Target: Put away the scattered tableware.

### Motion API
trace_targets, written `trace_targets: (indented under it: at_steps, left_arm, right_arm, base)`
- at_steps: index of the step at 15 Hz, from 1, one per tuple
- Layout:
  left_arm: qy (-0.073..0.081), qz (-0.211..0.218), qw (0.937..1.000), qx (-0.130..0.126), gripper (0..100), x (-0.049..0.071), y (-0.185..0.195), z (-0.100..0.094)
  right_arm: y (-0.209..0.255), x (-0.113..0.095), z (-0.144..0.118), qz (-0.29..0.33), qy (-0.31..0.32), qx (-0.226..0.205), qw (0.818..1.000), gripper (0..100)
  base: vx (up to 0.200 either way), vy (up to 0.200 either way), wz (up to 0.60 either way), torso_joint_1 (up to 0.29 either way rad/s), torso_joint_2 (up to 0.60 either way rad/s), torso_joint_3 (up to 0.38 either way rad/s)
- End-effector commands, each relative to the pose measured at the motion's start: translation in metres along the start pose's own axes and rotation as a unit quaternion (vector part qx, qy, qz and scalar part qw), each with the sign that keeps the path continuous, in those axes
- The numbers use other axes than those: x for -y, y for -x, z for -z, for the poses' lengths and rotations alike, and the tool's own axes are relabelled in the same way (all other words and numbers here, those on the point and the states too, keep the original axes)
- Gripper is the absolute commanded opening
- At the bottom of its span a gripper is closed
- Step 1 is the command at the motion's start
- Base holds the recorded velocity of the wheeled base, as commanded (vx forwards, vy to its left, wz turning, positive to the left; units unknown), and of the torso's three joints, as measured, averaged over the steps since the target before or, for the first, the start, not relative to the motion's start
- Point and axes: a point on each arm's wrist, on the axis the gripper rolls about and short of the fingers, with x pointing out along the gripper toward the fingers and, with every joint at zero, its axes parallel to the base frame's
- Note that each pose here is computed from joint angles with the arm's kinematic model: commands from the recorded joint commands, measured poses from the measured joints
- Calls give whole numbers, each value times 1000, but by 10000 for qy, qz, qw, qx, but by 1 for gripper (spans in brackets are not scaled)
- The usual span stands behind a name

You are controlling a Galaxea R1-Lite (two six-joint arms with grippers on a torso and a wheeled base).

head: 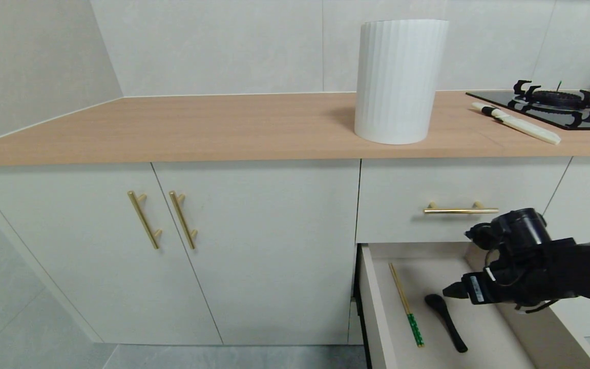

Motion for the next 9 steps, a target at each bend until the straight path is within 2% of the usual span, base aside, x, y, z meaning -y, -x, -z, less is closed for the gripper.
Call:
trace_targets:
  at_steps: [1,5,9]
  left_arm:
    - [2,-2,10000,0,100,0,0,0]
    - [2,-2,10000,0,100,0,0,0]
    - [2,-2,10000,0,100,0,0,0]
  right_arm:
    - [75,-4,9,-217,64,563,9982,100]
    - [136,-13,36,-770,341,658,9943,100]
    - [152,-20,50,-922,840,477,9910,100]
  base:
    - [0,0,0,0,0,0]
    - [0,0,0,0,0,0]
    - [0,0,0,0,0,0]
